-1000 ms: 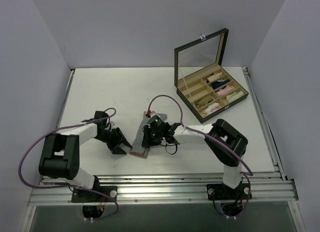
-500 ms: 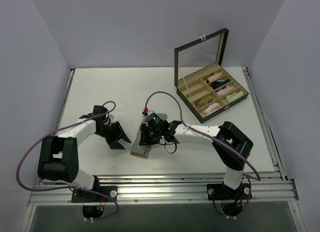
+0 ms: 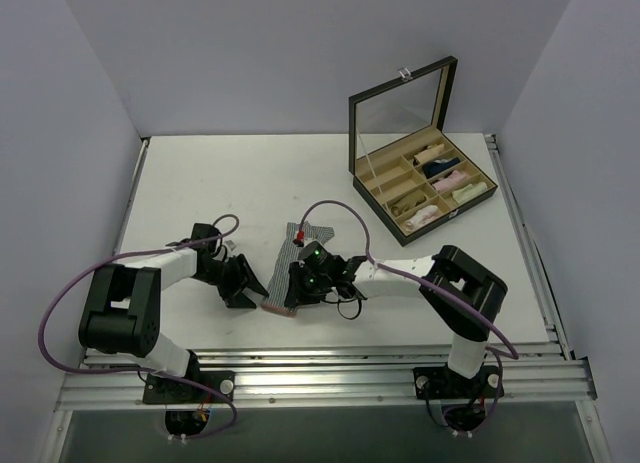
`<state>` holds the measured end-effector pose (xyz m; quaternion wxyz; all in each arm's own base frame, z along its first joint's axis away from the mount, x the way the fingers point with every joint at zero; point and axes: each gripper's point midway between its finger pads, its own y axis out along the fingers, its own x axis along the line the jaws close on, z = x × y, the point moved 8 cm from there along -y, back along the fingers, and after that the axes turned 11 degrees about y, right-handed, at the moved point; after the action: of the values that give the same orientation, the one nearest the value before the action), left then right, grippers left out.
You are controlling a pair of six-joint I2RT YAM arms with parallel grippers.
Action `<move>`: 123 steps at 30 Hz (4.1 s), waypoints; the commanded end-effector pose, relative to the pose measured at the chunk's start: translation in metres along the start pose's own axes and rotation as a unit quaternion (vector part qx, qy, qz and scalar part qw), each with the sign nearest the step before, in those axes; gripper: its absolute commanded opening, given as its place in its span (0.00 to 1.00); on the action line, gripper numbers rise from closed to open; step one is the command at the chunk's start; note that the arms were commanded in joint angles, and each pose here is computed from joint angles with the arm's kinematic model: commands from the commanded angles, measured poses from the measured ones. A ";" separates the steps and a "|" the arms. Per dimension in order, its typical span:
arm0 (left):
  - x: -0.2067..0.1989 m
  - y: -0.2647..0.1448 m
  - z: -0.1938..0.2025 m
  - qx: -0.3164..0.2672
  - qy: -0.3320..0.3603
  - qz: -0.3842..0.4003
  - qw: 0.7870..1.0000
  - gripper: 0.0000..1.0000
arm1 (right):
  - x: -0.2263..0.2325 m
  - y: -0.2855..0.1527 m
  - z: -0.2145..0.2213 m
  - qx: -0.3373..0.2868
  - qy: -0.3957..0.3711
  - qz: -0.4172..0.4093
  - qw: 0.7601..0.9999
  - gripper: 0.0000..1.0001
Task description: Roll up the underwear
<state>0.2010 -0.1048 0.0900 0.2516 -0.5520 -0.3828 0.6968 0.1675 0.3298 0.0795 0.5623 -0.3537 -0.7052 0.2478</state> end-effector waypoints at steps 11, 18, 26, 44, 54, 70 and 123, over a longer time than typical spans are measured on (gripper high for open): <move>-0.001 0.018 -0.003 -0.012 0.029 0.022 0.999 0.57 | -0.013 0.002 0.010 0.013 0.006 0.021 1.000 0.16; -0.001 0.022 -0.002 -0.003 0.028 0.014 1.000 0.42 | -0.014 0.002 0.009 0.011 0.006 0.029 0.999 0.16; -0.021 0.005 -0.012 -0.010 0.032 0.020 0.999 0.04 | 0.004 -0.017 -0.014 -0.034 -0.058 0.064 0.996 0.20; -0.035 0.005 -0.019 0.067 -0.055 0.027 0.996 0.02 | 0.059 -0.037 -0.003 -0.082 -0.436 0.106 0.890 0.56; -0.036 0.007 -0.021 0.096 -0.089 0.019 0.991 0.02 | 0.049 -0.013 0.006 -0.080 -0.518 0.159 0.837 0.56; -0.030 0.014 -0.020 0.125 -0.119 -0.002 0.985 0.02 | 0.042 -0.004 0.022 -0.081 -0.551 0.152 0.817 0.54; -0.035 -0.033 -0.052 -0.058 0.022 0.089 0.994 0.50 | -0.009 0.033 -0.057 0.183 -0.124 -0.130 0.966 0.00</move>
<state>0.2514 -0.0919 0.1219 0.1891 -0.5601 -0.3811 0.7109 0.2262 0.3415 0.0724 0.5204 -0.1236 -0.7766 0.3330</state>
